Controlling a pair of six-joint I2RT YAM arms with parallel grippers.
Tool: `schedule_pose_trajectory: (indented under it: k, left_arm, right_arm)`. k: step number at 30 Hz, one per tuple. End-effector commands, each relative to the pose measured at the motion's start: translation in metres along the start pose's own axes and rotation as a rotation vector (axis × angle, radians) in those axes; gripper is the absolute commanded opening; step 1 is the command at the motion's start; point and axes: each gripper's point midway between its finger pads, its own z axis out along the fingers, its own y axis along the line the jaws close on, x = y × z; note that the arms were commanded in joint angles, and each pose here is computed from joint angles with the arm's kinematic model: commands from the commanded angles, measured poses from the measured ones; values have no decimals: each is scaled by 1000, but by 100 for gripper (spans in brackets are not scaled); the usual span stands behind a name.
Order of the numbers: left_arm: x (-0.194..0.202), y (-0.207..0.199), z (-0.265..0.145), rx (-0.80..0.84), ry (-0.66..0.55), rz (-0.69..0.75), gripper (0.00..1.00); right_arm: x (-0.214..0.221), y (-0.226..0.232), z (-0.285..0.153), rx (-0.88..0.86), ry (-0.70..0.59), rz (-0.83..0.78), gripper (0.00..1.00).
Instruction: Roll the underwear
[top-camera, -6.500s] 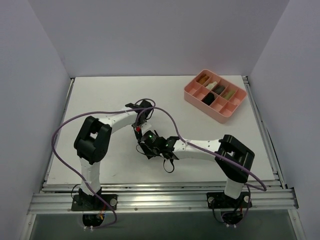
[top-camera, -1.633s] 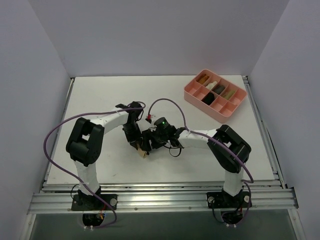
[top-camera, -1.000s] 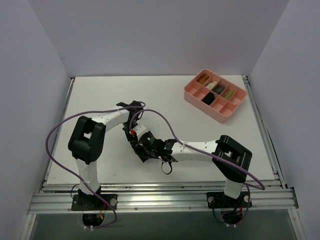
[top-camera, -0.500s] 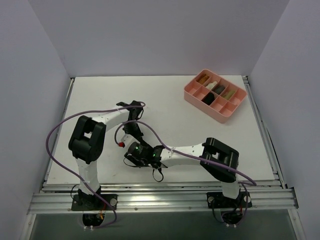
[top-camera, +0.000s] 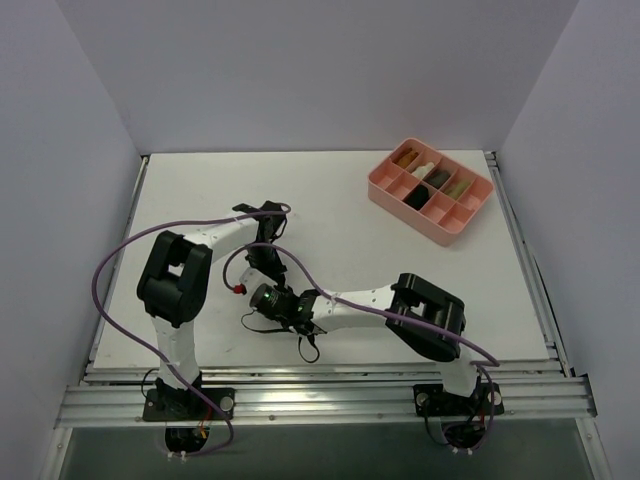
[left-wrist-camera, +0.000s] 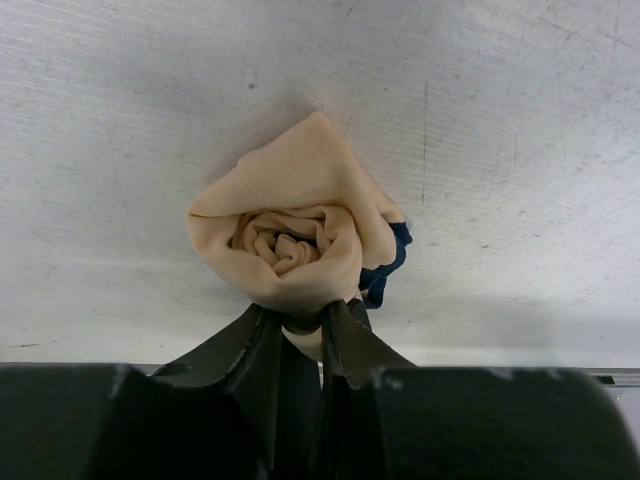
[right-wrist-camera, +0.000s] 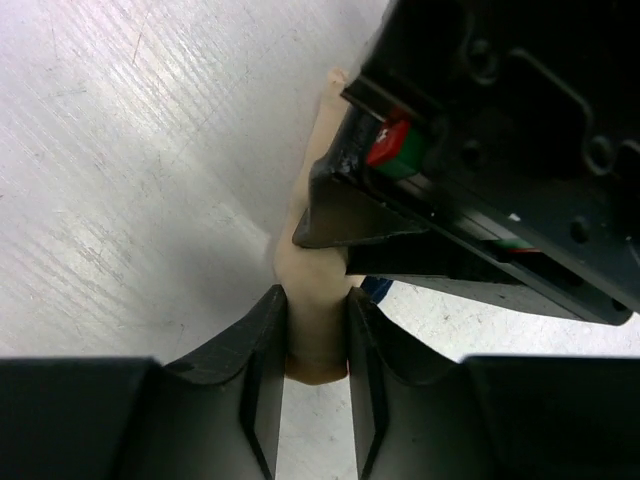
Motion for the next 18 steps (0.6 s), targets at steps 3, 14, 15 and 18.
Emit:
schedule_pose_trajectory:
  k: [3, 14, 15, 18]
  left_arm:
    - [-3, -1, 21, -11, -6, -8, 29]
    - [-25, -9, -24, 59, -127, 4, 50]
    - [-27, -8, -25, 58, -134, 4, 51]
    - [-35, -2, -33, 58, -164, 0, 53]
  right_arm:
    - [17, -6, 1, -9, 58, 48, 11]
    - [75, 7, -7, -155, 141, 273, 0]
    - [77, 9, -8, -163, 140, 298, 0]
    - [88, 15, -10, -194, 153, 331, 0]
